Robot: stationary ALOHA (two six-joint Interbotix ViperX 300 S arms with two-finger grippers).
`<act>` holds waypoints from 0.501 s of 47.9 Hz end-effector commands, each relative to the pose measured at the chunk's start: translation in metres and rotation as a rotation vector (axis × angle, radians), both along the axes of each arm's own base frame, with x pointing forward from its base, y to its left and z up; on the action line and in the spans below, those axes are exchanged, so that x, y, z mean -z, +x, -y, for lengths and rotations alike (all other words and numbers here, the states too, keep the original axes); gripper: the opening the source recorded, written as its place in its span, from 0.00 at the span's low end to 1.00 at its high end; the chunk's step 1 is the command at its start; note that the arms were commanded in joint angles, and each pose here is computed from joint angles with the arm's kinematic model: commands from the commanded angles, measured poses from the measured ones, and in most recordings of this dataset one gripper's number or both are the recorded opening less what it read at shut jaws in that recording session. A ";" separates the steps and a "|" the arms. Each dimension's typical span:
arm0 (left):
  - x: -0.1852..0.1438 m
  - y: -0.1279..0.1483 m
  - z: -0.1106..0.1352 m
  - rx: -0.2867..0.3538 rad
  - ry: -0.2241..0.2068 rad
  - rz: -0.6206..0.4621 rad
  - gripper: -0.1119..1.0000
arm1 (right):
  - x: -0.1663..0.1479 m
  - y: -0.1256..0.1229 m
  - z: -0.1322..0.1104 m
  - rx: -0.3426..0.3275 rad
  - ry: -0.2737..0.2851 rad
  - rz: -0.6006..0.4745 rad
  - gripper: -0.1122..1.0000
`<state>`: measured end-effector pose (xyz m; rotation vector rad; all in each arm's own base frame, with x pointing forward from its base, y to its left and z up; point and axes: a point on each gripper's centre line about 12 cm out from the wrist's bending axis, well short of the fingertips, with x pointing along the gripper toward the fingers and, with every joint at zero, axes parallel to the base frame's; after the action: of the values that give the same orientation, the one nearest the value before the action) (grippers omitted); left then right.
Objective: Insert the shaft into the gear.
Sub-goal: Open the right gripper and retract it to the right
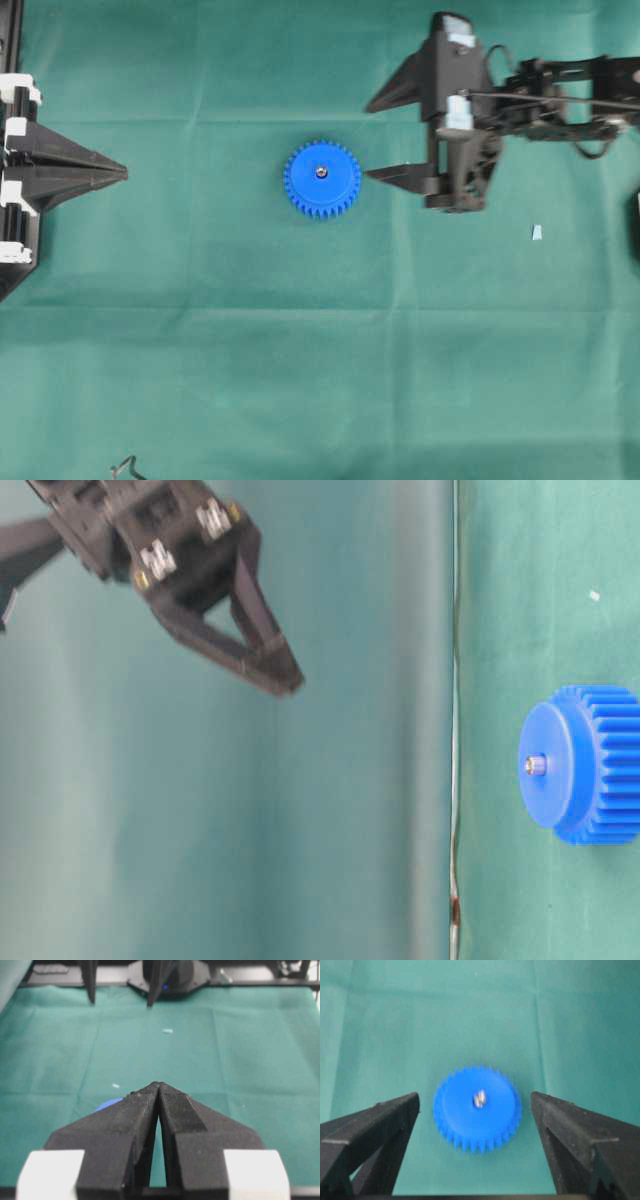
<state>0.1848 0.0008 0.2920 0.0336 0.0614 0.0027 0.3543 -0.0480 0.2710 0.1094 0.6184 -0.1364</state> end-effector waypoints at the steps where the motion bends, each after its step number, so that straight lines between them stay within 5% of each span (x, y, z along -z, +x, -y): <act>1: -0.014 -0.001 0.000 -0.001 0.003 0.037 0.10 | -0.019 -0.014 -0.002 0.002 -0.005 0.052 0.98; 24: -0.021 -0.011 0.000 -0.003 0.002 0.054 0.10 | -0.035 -0.092 -0.014 0.002 -0.001 0.117 0.96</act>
<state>0.1732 0.0009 0.2999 0.0352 0.0415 0.0045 0.2682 -0.0357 0.3013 0.1122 0.5136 -0.1349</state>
